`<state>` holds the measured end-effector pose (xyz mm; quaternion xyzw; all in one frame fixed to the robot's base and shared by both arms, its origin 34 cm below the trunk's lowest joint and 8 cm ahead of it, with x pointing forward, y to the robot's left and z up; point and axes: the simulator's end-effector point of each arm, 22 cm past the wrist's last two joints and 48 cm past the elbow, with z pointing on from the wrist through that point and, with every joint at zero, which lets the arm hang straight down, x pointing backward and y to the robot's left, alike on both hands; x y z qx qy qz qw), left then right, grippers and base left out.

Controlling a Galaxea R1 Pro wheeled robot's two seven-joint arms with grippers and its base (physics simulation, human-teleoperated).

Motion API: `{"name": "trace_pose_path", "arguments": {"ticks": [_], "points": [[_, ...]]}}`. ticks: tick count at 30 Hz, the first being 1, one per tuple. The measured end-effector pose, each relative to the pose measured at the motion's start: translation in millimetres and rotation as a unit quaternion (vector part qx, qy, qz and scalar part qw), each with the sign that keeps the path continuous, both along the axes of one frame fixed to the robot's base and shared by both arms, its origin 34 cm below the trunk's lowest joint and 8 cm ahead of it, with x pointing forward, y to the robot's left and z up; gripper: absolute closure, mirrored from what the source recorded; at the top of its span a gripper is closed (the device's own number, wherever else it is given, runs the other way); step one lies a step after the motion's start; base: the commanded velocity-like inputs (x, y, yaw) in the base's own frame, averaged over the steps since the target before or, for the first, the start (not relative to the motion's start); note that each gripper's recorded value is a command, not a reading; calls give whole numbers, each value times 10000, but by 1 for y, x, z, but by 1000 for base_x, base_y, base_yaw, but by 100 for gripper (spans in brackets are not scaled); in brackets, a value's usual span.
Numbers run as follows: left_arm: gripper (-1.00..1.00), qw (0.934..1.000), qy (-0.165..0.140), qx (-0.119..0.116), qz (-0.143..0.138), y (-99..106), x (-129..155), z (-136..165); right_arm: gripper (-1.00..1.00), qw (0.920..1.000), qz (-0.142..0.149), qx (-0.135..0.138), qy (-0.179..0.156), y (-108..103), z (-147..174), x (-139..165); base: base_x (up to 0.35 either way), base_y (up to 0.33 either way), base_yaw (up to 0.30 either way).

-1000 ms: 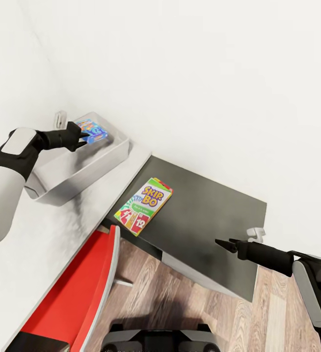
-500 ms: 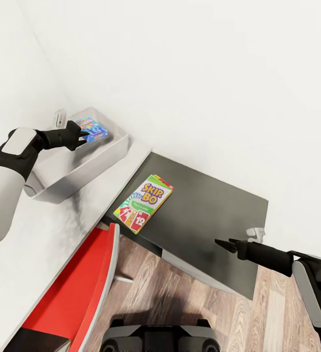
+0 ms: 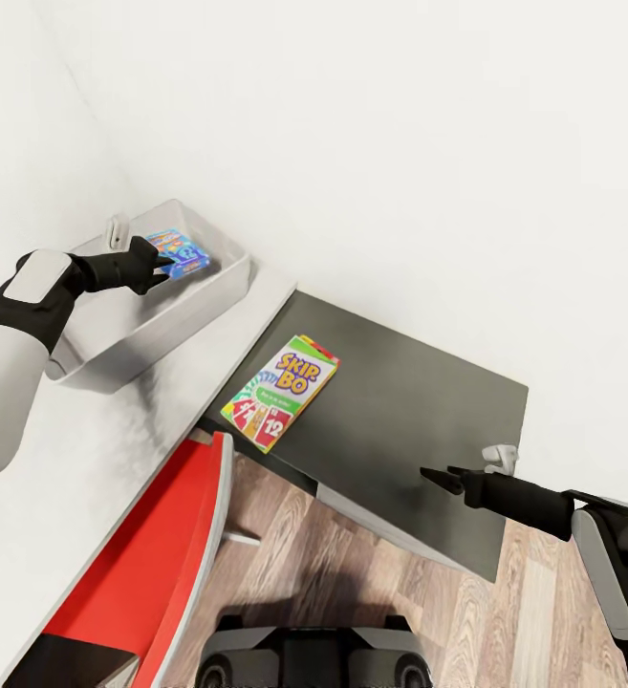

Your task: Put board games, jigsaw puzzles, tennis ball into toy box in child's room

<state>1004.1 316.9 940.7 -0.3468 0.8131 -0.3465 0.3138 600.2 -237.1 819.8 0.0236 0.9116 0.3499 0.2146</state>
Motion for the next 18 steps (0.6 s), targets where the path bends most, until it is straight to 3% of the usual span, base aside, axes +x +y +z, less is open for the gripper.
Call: {"name": "trace_pose_path", "arguments": {"ticks": [18], "points": [[100,9999,145,1,14,1,-3,-25,-100,9999,-5,4,142,0,-13,-5,0,0,0]]}}
